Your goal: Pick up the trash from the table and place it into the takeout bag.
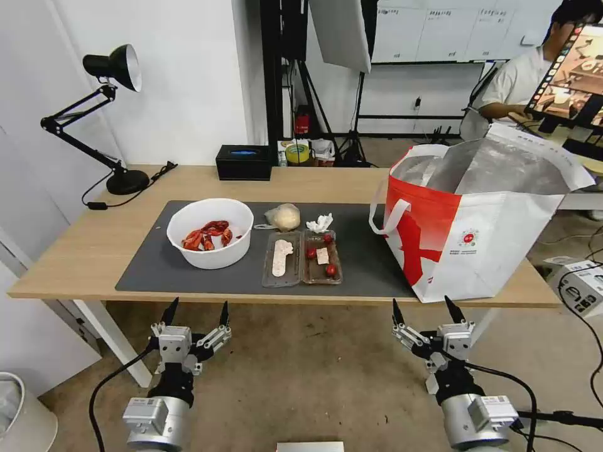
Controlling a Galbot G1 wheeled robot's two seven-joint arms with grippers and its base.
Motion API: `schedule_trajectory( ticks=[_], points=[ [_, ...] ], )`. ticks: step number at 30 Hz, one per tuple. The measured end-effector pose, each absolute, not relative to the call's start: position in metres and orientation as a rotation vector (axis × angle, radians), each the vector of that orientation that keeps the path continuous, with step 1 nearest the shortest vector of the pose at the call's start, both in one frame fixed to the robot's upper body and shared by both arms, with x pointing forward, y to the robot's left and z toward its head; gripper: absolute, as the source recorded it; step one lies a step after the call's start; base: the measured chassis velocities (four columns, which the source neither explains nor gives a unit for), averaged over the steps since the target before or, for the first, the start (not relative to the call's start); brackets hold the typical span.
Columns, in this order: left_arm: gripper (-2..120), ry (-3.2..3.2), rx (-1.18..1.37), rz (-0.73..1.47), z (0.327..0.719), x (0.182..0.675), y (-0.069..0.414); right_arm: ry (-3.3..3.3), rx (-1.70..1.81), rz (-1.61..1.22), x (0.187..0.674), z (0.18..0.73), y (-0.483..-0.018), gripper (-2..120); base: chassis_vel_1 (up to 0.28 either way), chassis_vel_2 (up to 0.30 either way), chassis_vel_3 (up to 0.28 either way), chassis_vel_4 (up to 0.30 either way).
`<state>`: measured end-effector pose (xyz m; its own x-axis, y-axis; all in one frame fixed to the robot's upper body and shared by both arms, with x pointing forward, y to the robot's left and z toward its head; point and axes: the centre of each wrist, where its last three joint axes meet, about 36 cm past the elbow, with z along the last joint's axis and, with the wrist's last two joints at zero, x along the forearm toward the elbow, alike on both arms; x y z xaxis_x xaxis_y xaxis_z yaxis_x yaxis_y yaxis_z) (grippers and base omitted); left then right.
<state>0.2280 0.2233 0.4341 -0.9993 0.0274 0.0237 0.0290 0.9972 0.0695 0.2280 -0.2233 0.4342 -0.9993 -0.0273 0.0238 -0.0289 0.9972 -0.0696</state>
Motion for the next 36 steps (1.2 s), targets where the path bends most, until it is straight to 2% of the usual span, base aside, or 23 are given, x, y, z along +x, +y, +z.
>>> schedule_trajectory(
  ticks=[13, 31, 36],
  points=[
    [100, -3.105, -0.039, -0.096, 0.436, 0.228, 0.222, -3.093, 0.064, 0.105, 0.232, 0.437, -0.224, 100, 0.000, 0.000, 0.000, 0.000],
    [100, -2.855, 0.023, 0.219, 0.495, 0.237, 0.194, -2.847, 0.271, 0.142, 0.270, 0.491, -0.222, 100, 0.000, 0.000, 0.000, 0.000],
    [100, -2.852, 0.019, 0.231, 0.496, 0.237, 0.193, -2.769, 0.322, 0.184, 0.277, 0.503, -0.220, 100, 0.000, 0.000, 0.000, 0.000]
  ],
)
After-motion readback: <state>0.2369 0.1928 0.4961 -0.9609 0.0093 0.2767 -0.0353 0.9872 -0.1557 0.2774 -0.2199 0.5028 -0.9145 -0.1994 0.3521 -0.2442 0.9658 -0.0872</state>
